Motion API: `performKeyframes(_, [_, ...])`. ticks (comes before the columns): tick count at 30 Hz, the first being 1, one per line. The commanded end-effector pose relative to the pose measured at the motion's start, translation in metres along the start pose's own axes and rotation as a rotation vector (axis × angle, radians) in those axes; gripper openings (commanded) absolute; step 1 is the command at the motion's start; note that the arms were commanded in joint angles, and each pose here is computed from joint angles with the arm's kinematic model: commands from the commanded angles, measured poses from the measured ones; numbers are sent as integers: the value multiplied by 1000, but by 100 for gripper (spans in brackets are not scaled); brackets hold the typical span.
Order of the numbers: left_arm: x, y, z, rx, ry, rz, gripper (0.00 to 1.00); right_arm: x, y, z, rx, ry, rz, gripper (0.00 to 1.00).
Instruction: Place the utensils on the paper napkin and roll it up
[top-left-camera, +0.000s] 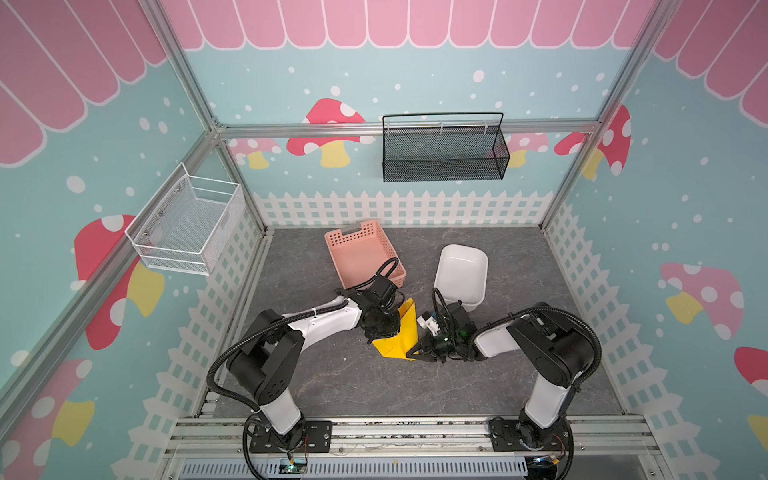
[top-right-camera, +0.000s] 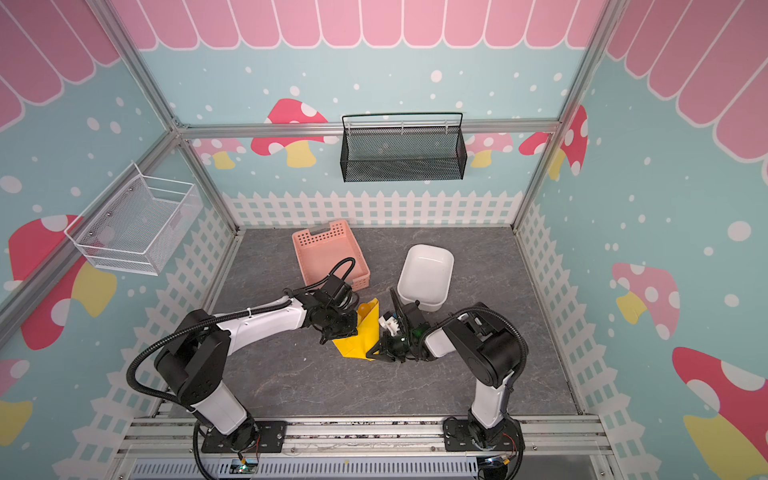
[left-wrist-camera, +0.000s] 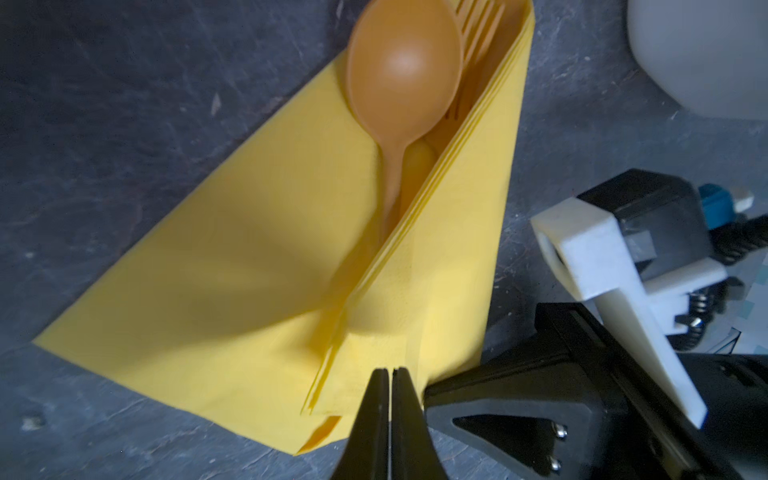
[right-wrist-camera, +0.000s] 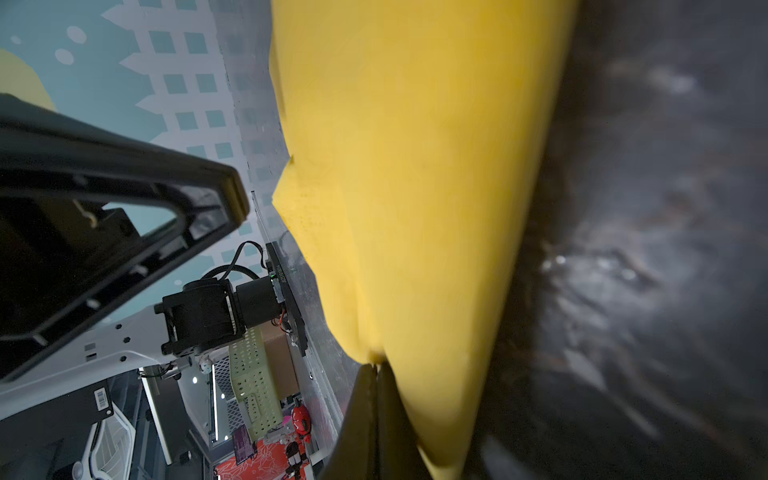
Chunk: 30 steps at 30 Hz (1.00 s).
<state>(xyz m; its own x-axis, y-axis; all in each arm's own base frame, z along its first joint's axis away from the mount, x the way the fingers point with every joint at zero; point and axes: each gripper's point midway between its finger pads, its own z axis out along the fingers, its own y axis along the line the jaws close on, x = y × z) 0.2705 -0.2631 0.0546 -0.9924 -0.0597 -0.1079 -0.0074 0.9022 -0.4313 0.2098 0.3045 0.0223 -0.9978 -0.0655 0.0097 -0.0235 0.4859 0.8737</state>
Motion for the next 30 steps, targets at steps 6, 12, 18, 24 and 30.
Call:
performKeyframes(6, [4, 6, 15, -11, 23, 40, 9, 2, -4, 4, 12, 6, 13, 2])
performKeyframes(12, [12, 21, 29, -46, 58, 21, 9, 2, -3, 4, 9, 6, 11, 2])
performKeyframes(18, [17, 32, 36, -80, 72, 0, 7, 2, -3, 4, 8, 7, 11, 2])
performKeyframes(24, [20, 36, 41, -89, 87, -2, 7, -2, 3, 3, -1, 7, -10, 3])
performKeyframes(30, [23, 41, 42, -101, 94, -3, 6, -23, 24, -4, 2, -44, -72, 5])
